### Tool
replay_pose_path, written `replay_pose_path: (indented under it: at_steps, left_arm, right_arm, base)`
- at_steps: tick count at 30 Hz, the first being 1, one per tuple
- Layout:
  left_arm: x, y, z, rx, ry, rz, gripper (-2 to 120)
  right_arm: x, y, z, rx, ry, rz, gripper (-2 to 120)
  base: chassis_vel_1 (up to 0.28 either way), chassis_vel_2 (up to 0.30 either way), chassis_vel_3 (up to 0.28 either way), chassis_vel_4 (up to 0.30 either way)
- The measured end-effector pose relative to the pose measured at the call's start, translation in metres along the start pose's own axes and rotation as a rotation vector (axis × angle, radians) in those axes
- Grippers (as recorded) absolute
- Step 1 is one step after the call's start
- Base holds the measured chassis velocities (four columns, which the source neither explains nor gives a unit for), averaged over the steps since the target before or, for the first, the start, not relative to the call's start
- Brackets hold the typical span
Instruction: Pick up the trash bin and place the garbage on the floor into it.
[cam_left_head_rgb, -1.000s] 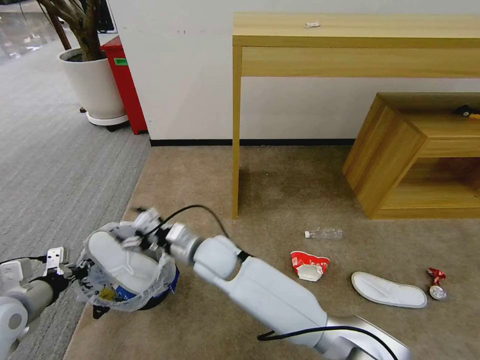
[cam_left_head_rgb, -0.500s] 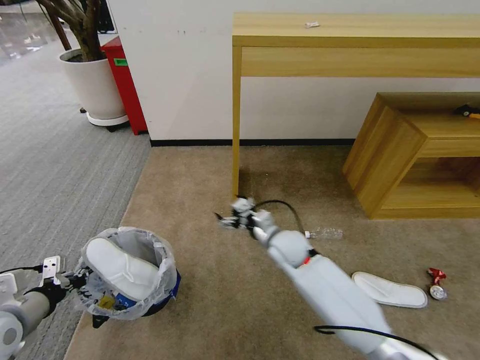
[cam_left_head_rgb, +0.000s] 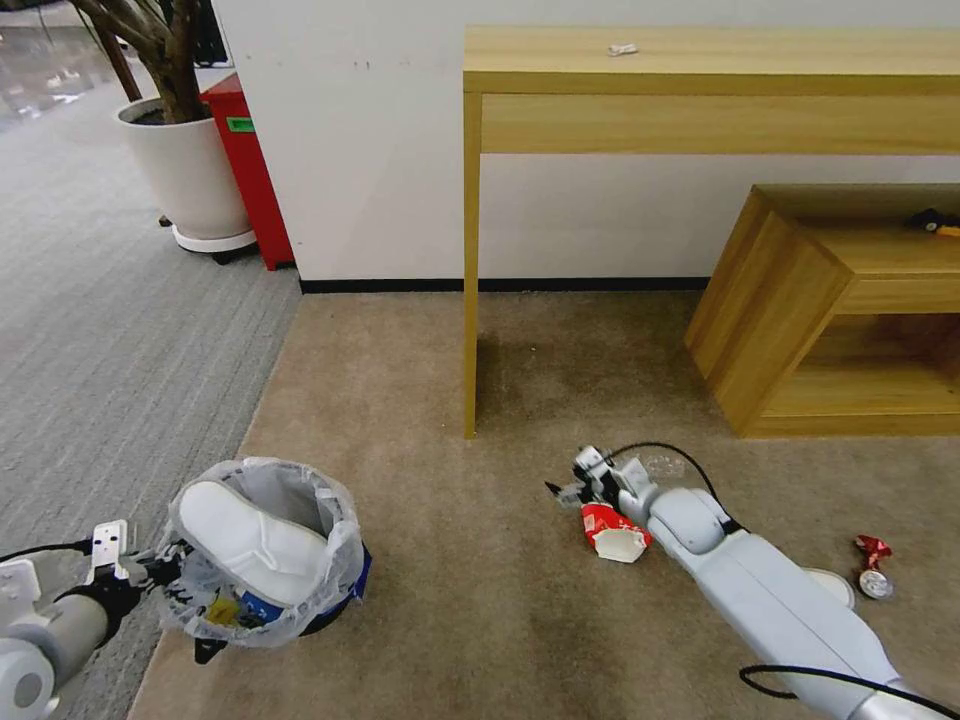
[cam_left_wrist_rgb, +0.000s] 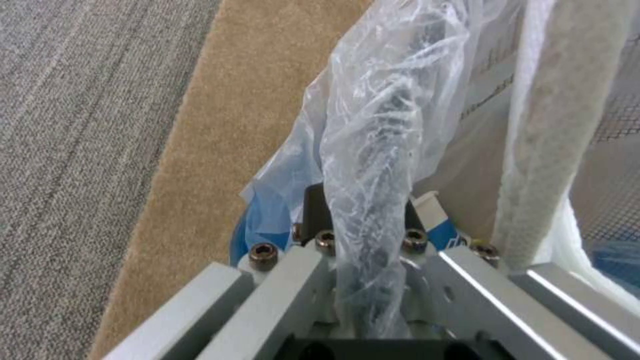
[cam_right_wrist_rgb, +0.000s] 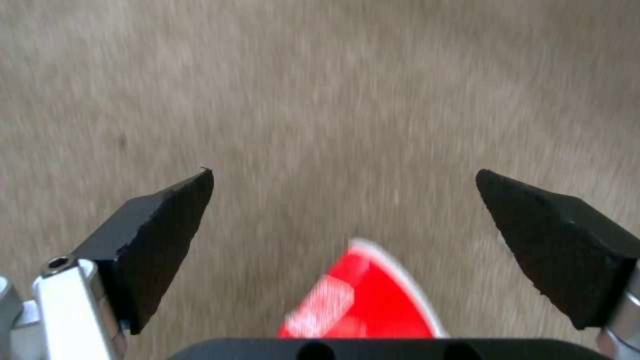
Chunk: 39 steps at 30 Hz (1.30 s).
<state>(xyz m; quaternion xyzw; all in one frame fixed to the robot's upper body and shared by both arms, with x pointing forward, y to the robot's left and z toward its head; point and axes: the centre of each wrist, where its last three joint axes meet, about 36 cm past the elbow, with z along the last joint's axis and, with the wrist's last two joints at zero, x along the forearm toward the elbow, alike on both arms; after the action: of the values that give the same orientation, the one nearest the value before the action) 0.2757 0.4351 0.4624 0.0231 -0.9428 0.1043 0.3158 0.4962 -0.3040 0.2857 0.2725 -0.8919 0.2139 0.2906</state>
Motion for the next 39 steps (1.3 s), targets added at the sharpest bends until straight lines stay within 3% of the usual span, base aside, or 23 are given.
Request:
replay_pose_path:
  at_steps: [5,14,22,30,39]
  left_arm:
    - [0.000,-0.001,0.001,-0.004,0.001,-0.002,0]
    - [-0.001,-0.002,0.000,-0.008,0.000,0.000,0]
    - [-0.001,0.001,0.003,-0.003,0.007,-0.002,0]
    - [-0.002,0.001,0.003,-0.002,0.007,-0.003,0]
    - [-0.003,0.002,0.004,-0.004,0.011,-0.004,0]
  right_arm:
    - [0.006,-0.010,0.018,0.004,0.093,-0.018,100]
    - [0.007,-0.016,0.012,0.007,0.233,-0.030,100]
    - [0.015,-0.025,0.003,0.032,0.263,-0.059,99]
    - [0.006,-0.034,0.023,0.045,0.304,-0.090,98]
    - [-0.007,-0.036,0.041,0.025,0.293,-0.092,78]
  base:
    - [0.000,0.000,0.000,0.000]
    - [0.000,0.000,0.000,0.000]
    - [0.000,0.000,0.000,0.000]
    - [0.000,0.000,0.000,0.000]
    - [0.000,0.000,0.000,0.000]
